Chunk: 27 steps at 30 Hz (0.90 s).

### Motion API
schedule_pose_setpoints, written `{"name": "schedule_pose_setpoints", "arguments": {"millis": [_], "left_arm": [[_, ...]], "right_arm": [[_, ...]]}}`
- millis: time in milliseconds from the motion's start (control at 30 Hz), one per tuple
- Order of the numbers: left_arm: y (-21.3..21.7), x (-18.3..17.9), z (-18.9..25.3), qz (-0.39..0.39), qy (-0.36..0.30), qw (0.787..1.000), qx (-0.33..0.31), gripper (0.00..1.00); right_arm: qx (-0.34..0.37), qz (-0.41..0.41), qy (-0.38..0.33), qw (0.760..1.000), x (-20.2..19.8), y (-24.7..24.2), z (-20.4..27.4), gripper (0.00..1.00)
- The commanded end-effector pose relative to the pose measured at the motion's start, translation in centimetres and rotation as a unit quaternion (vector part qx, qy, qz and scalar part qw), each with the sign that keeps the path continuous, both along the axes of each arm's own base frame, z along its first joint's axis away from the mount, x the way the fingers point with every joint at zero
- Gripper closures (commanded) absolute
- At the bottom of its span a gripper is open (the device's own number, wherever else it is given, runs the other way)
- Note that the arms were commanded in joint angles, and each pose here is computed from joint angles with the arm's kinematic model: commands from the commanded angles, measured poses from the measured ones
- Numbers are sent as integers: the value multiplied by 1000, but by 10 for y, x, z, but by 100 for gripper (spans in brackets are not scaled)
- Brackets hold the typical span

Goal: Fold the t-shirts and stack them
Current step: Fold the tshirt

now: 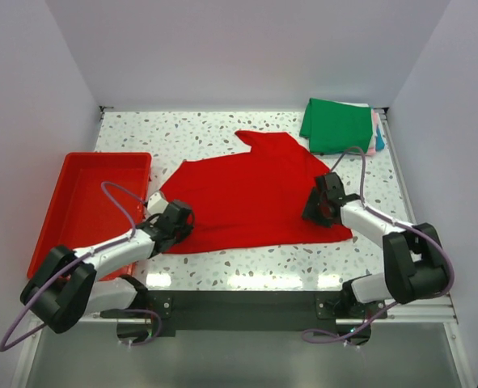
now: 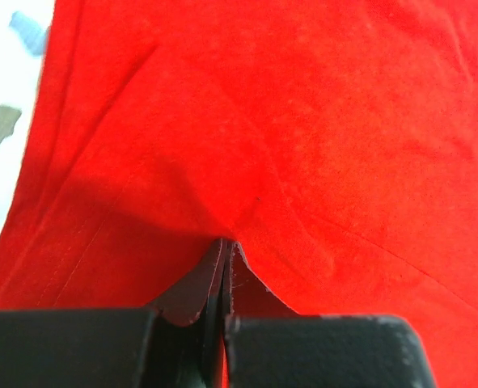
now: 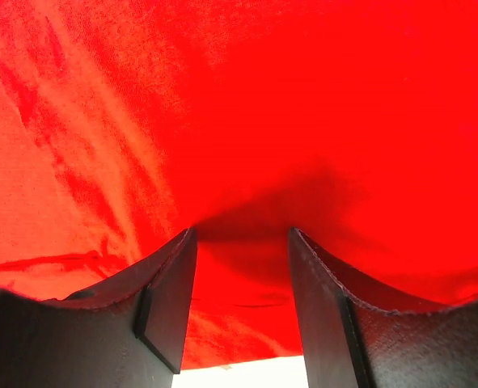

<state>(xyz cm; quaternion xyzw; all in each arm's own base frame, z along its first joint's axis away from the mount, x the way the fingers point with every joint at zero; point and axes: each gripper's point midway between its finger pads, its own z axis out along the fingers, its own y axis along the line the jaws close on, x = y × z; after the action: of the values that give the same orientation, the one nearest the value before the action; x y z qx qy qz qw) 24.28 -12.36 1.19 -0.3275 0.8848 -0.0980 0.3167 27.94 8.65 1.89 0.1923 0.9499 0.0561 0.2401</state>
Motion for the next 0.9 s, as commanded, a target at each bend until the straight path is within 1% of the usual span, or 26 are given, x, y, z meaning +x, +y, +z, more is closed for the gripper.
{"name": "schedule_pose_setpoints", "arguments": {"millis": [0, 33, 100, 167, 200, 267, 300, 400, 433, 500, 533, 600, 633, 667, 700, 733, 767, 800, 833, 867], "left_arm": [[25, -45, -30, 22, 61, 998, 25, 100], [27, -52, -34, 23, 67, 997, 23, 100], [24, -53, -26, 8, 52, 999, 12, 100], [22, -55, -23, 1, 46, 999, 0, 100], [19, -53, -17, -2, 37, 999, -10, 100], [19, -59, -12, -10, 46, 999, -3, 100], [20, -59, -8, -13, 43, 999, 0, 100], [19, -59, 7, -28, 36, 999, 4, 100], [16, -54, 18, -41, 23, 999, 5, 94], [11, -43, 40, -58, -10, 998, 2, 81], [7, -28, 64, -67, -43, 997, 9, 69], [3, -8, 88, -69, -74, 995, 24, 58], [1, 12, 118, -74, -109, 990, 40, 49], [4, 28, 132, -63, -124, 989, 46, 48], [5, 42, 128, -75, -108, 988, 75, 47], [2, 63, 152, -72, -127, 987, 73, 47], [11, 80, 158, -59, -130, 986, 82, 48], [13, 94, 143, -60, -104, 988, 102, 49], [15, 111, 154, -61, -112, 986, 111, 49], [26, 126, 153, -48, -110, 986, 117, 50]], "right_arm": [[-3, -21, 20, 1000, -26, -9, -11, 47], [-5, -23, 26, 999, -34, -12, -14, 47], [2, -25, 10, 1000, -41, -14, -4, 47], [-4, -29, 13, 999, -54, -19, -1, 47], [-3, -30, -3, 1000, -55, -21, 8, 46], [-7, -29, 2, 1000, -66, -25, 13, 46], [4, -27, -15, 1000, -67, -23, 22, 46], [20, -22, -26, 999, -73, -20, 30, 46], [24, -22, -47, 998, -67, -19, 42, 45], [30, -8, -82, 996, -51, -14, 61, 42], [29, 8, -101, 994, -33, -9, 77, 41], [40, 42, -125, 990, -6, 6, 100, 40], [41, 65, -158, 984, 19, 15, 129, 40], [41, 76, -160, 983, 41, 23, 127, 40], [41, 89, -162, 982, 56, 29, 130, 40], [36, 106, -198, 974, 82, 37, 158, 40], [27, 112, -179, 977, 103, 42, 141, 40], [21, 117, -183, 976, 119, 46, 142, 40], [15, 128, -213, 969, 144, 51, 167, 40], [6, 137, -179, 974, 161, 57, 137, 40]]}}
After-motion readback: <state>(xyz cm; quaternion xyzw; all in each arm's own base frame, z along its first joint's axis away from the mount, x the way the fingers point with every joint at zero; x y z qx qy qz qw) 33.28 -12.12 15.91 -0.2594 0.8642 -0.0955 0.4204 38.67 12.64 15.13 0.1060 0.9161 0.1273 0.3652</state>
